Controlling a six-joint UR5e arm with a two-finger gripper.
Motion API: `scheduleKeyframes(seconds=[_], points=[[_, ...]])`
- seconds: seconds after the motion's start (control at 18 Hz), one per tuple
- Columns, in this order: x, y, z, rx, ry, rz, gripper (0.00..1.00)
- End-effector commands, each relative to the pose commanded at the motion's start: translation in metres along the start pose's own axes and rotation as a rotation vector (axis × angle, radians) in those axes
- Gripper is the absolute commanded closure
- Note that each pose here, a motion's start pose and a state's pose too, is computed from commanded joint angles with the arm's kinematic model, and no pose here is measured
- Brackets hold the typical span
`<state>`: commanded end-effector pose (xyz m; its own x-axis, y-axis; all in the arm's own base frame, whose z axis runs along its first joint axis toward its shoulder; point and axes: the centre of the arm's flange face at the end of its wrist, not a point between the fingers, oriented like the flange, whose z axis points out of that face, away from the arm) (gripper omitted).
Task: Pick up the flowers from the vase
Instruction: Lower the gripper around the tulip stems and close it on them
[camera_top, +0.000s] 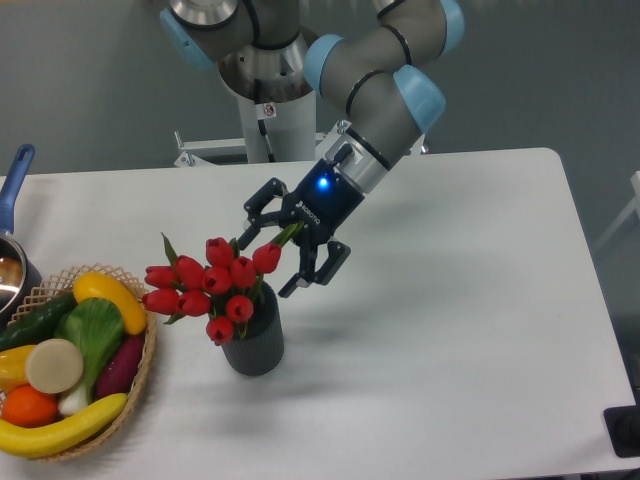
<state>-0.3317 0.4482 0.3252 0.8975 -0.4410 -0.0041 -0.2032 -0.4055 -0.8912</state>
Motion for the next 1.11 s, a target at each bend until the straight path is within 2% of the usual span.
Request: scheduleKeyframes(seconds=[0.56, 1.0, 1.06, 1.11], points=[[-0.004, -0.002, 0.039, -0.001, 0.065, 0.026, 0.0], [-0.003, 0.004, 0.046, 0.039, 0.081, 0.015, 0.0], [-0.002, 0.004, 0.046, 0.042, 0.082, 0.014, 0.01], [-0.002, 0.004, 0.046, 0.042, 0.083, 0.012, 0.05]])
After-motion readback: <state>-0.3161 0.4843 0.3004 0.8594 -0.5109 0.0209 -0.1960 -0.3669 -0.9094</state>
